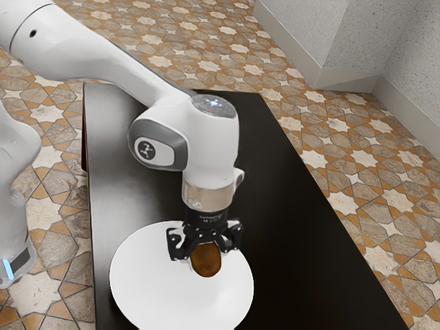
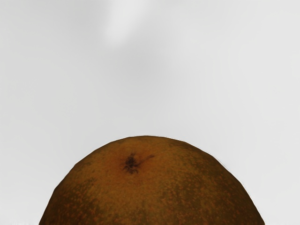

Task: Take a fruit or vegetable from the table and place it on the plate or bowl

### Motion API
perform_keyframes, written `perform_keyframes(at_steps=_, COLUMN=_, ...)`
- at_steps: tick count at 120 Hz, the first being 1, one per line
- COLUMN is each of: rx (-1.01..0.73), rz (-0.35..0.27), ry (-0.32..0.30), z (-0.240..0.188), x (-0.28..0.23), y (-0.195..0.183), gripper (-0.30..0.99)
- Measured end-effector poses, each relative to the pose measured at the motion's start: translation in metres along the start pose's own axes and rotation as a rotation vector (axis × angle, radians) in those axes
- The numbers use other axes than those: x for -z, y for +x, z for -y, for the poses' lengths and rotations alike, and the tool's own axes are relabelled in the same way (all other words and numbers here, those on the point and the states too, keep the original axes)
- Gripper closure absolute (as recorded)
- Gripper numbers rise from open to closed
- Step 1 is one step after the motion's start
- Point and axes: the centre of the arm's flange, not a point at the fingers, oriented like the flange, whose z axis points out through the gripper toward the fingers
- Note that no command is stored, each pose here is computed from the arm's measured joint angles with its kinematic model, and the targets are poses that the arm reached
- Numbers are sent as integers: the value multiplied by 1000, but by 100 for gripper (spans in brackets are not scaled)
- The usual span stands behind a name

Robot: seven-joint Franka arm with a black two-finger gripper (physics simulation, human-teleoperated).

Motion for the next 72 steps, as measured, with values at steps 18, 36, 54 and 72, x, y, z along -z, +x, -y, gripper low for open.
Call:
perform_keyframes(at_steps=18, rx=31, rz=-2, ry=-5, z=1, x=1, y=-2, gripper=15)
perform_keyframes(at_steps=36, rx=81, rz=-8, ry=-20, z=-8, x=4, y=8, gripper=5)
perform_keyframes(at_steps=54, rx=343, rz=42, ry=-206, z=-214, x=123, y=123, gripper=2)
perform_keyframes(at_steps=72, rx=588, rz=-70, ry=-255, z=-235, x=223, y=282, gripper=1)
